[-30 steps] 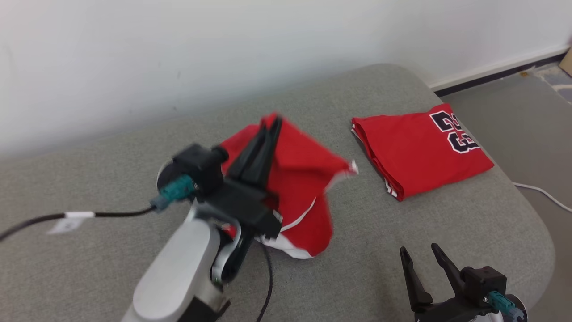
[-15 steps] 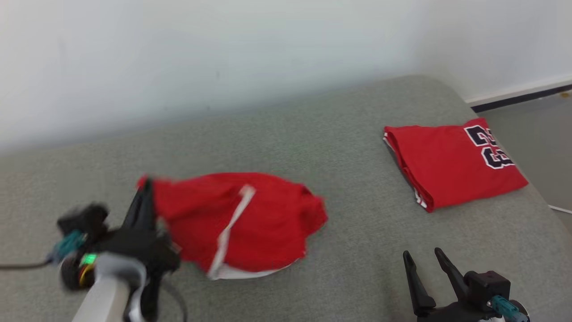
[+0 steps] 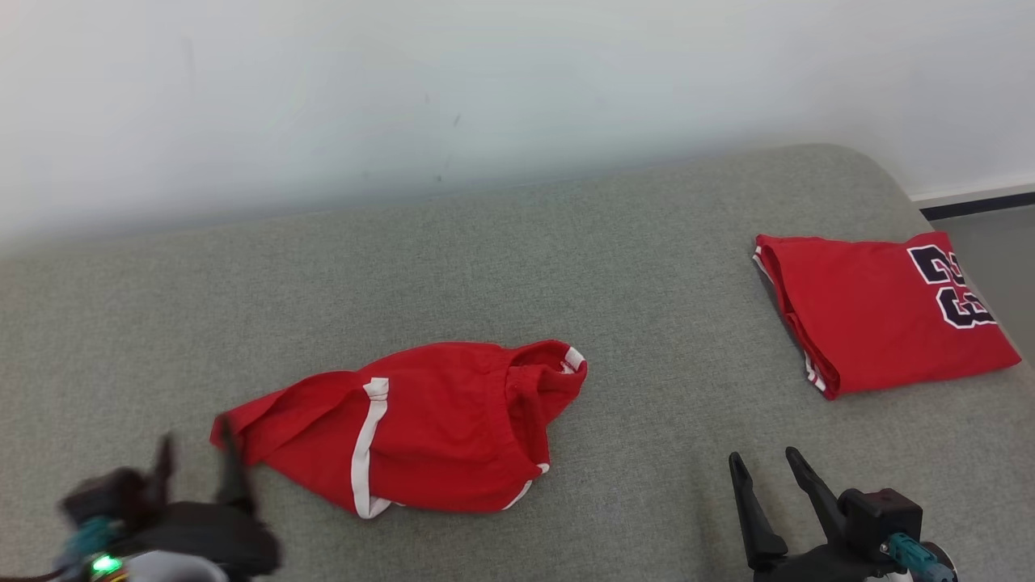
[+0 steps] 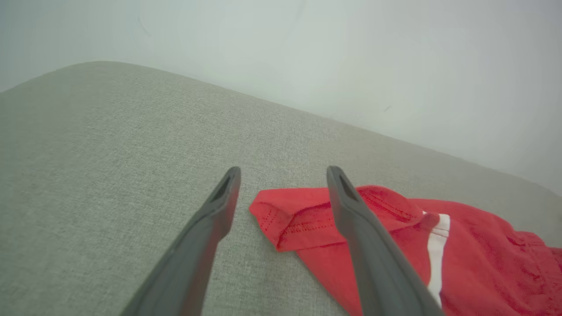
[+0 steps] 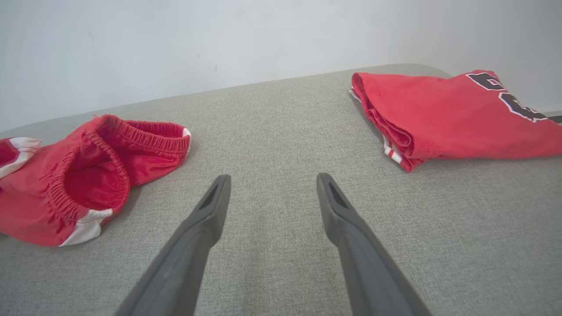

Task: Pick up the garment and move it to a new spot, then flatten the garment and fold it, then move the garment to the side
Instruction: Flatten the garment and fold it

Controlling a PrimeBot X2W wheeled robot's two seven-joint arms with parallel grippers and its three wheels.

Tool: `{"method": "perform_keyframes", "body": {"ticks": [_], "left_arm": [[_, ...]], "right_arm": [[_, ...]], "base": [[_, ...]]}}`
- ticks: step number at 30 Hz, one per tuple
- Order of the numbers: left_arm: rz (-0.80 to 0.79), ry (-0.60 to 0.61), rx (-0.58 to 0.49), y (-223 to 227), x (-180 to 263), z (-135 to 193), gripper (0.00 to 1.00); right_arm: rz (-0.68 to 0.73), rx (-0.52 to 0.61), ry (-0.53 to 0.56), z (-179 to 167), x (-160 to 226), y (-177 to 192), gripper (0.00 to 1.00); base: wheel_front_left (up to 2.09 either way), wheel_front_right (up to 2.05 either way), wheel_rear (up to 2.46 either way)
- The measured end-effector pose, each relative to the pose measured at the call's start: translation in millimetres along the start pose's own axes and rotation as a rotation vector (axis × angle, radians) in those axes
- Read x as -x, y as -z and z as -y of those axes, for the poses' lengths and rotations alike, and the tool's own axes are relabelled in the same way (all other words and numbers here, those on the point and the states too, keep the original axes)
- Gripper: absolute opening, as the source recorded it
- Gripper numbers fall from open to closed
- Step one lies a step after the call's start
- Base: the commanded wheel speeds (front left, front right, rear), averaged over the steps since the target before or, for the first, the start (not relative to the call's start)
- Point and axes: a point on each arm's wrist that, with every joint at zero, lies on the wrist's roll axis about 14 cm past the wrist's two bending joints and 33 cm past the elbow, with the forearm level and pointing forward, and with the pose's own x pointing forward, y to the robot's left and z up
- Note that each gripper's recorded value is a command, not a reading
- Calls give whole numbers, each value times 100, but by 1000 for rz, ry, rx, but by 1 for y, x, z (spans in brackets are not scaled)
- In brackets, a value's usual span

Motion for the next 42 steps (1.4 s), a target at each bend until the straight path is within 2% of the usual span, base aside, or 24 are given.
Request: {"method": "perform_keyframes", "body": {"ticks": [4, 7, 11, 18, 23, 26, 27, 28, 29, 37, 40, 42], "left_arm": [[-41, 295, -90, 12, 15, 81, 100], [-114, 465, -138, 29, 28, 129, 100], [-205, 572, -182, 50, 40, 162, 100], [-362, 665, -363, 95, 45, 186, 100], [-434, 623, -446, 117, 34, 179, 100], [-482, 613, -460, 130, 33, 177, 100], [-492, 616, -461, 133, 32, 178, 66], [-496, 622, -464, 134, 31, 180, 4], [-500, 631, -462, 136, 31, 182, 0], [-551, 666, -438, 146, 40, 188, 0], [-492, 690, -376, 133, 40, 202, 0], [-398, 727, -319, 108, 33, 223, 0]], "right_arm": [[-5, -1, -2, -1, -1, 2, 100], [-8, -1, -1, 0, -1, 2, 100], [-6, -3, 0, -1, 0, 2, 100], [1, -19, 55, 15, 7, 3, 100], [-1, -28, 110, 30, 17, 6, 100], [-4, -33, 138, 37, 22, 9, 100], [-6, -35, 147, 39, 23, 10, 100], [-8, -36, 154, 41, 25, 11, 100], [-12, -36, 161, 43, 26, 13, 100], [-15, -39, 157, 41, 24, 14, 100], [-1, -36, 145, 39, 20, 9, 100], [-1, -34, 139, 38, 19, 8, 100]], "base": [[0, 0, 0], [0, 0, 0], [0, 0, 0], [0, 0, 0], [0, 0, 0], [0, 0, 0], [0, 0, 0], [0, 0, 0], [0, 0, 0], [0, 0, 0], [0, 0, 0], [0, 0, 0]]}}
